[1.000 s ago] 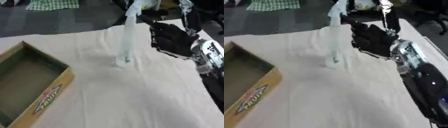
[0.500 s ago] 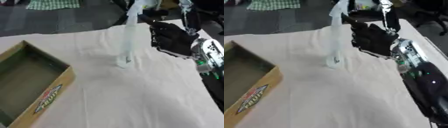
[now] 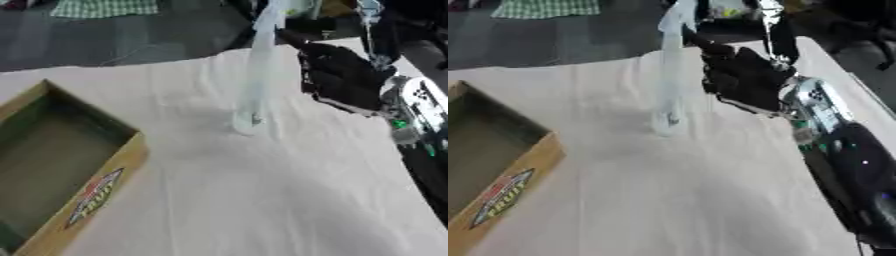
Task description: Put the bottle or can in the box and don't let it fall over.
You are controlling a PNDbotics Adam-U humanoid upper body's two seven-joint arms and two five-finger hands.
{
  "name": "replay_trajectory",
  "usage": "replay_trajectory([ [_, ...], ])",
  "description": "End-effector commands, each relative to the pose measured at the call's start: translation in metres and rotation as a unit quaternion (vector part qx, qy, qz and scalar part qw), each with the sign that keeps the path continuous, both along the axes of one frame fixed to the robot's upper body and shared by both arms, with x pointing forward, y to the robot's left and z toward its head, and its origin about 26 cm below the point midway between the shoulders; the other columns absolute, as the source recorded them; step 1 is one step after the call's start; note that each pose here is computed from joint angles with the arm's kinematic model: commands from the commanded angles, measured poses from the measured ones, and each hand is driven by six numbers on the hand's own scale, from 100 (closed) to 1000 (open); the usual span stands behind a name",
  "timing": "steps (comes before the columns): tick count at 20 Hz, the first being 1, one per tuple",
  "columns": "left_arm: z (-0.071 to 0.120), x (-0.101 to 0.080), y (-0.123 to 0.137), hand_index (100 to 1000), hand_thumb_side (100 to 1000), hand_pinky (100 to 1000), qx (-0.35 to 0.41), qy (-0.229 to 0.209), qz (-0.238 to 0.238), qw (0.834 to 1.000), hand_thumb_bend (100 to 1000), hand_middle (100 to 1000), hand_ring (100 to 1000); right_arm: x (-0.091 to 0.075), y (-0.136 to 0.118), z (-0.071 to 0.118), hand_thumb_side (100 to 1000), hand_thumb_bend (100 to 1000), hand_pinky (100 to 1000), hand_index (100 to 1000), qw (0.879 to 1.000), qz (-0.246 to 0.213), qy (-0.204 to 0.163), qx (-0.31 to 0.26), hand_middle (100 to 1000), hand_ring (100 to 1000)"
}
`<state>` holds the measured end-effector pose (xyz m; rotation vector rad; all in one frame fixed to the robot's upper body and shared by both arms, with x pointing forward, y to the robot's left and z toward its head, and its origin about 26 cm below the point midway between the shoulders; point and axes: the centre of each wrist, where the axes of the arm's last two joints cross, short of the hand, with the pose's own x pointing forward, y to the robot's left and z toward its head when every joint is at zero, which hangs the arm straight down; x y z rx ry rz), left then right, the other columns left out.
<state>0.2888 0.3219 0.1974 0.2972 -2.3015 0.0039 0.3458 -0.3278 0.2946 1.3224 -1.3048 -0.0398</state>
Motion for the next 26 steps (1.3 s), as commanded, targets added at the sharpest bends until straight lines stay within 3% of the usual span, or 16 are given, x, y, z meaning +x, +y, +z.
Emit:
replay_trajectory([
  [1, 0.01, -0.002, 0.0, 865, 866, 1000, 0.011, -0.016, -0.002, 1.0, 247, 714, 712, -0.003, -0.008, 0.015, 1000, 393, 100, 1000, 1.0, -0.011, -0.017, -0.011, 248, 126],
  [26, 0.014, -0.001, -0.002, 865, 869, 1000, 0.013, -0.025, -0.006, 1.0, 242, 713, 710, 0.002, -0.023, 0.026, 1000, 392, 100, 1000, 0.999, -0.025, -0.024, -0.004, 243, 120],
])
